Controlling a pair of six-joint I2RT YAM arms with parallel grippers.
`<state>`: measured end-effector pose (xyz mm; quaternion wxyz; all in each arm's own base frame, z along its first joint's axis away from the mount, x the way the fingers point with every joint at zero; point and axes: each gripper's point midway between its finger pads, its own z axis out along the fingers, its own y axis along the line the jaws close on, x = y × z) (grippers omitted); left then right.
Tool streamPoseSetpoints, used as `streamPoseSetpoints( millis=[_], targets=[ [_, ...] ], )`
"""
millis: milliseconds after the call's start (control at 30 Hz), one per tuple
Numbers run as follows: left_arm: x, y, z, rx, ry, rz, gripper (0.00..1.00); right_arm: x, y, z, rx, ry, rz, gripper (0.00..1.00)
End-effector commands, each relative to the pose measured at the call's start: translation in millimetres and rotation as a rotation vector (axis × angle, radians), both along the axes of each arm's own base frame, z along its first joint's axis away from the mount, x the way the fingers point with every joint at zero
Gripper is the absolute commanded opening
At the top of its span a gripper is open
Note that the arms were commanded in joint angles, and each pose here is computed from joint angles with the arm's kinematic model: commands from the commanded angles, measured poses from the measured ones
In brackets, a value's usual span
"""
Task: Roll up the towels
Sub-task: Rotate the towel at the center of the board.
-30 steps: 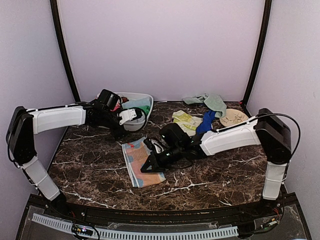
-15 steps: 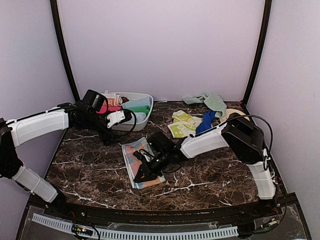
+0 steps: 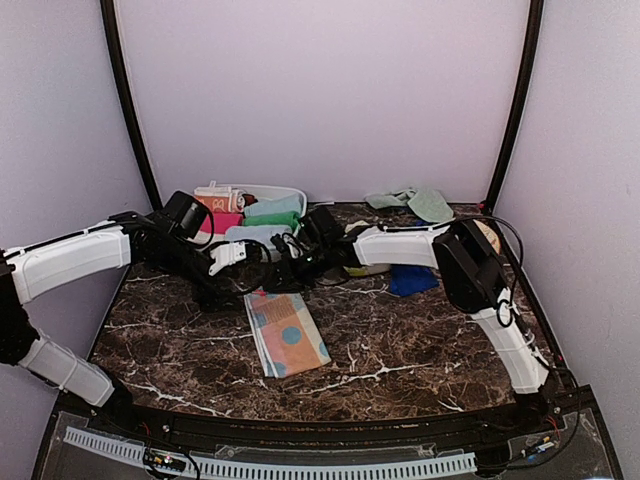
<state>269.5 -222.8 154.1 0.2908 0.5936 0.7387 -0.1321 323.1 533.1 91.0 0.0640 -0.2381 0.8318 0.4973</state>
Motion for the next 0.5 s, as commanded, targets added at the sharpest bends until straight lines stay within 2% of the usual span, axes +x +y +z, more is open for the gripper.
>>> streamPoseSetpoints(
  millis=[0, 200, 467],
  targets=[
    [-48, -10, -16, -0.011, 0.135, -0.125, 0.81, -3, -12, -77, -0.168, 0.062, -0.045, 0.14],
    [-80, -35, -34, 0.054, 0.165, -0.255, 0.78, 8, -28, -100, -0.180, 0.066, -0.146, 0.13],
    [-111, -64, -69, 0.152, 0.142, -0.389, 0.71, 34, -75, -78, -0.169, -0.010, -0.493, 0.10]
  ],
)
